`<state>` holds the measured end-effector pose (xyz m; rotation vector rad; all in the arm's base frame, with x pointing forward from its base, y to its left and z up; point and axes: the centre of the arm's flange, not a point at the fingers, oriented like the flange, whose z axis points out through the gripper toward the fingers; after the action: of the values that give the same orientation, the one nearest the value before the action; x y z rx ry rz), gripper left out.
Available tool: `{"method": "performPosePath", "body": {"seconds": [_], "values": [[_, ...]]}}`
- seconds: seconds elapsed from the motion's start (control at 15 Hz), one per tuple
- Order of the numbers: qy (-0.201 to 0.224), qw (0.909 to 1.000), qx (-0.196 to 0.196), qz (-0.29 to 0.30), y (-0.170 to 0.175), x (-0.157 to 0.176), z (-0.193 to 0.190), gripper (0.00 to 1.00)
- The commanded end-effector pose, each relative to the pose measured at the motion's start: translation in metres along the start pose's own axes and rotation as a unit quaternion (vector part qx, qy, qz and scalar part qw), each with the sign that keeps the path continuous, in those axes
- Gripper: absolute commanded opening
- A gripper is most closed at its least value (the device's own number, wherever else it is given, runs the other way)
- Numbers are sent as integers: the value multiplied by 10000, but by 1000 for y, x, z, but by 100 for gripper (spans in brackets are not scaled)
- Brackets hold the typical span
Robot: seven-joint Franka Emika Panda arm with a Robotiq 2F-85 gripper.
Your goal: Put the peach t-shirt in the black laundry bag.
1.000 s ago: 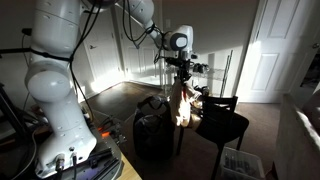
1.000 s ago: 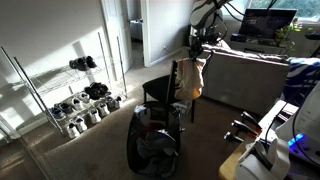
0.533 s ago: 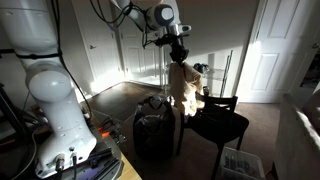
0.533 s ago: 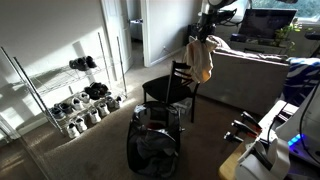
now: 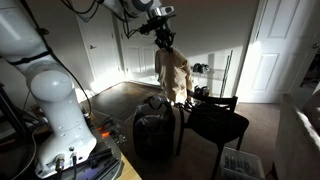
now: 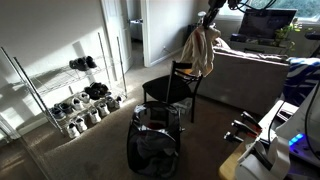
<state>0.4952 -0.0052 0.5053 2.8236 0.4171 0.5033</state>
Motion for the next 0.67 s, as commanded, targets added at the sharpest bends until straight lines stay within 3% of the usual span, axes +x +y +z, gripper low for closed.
{"method": "performPosePath", "body": {"seconds": [0.0, 0.2, 0.33, 0.6], "values": [[899, 9951, -369, 196, -3, -9, -48, 2], [1427, 9874, -613, 315, -11, 14, -77, 2], [1729, 9831, -576, 153, -24, 41, -89, 2], [1949, 9782, -432, -566, -96, 70, -108, 2]]}}
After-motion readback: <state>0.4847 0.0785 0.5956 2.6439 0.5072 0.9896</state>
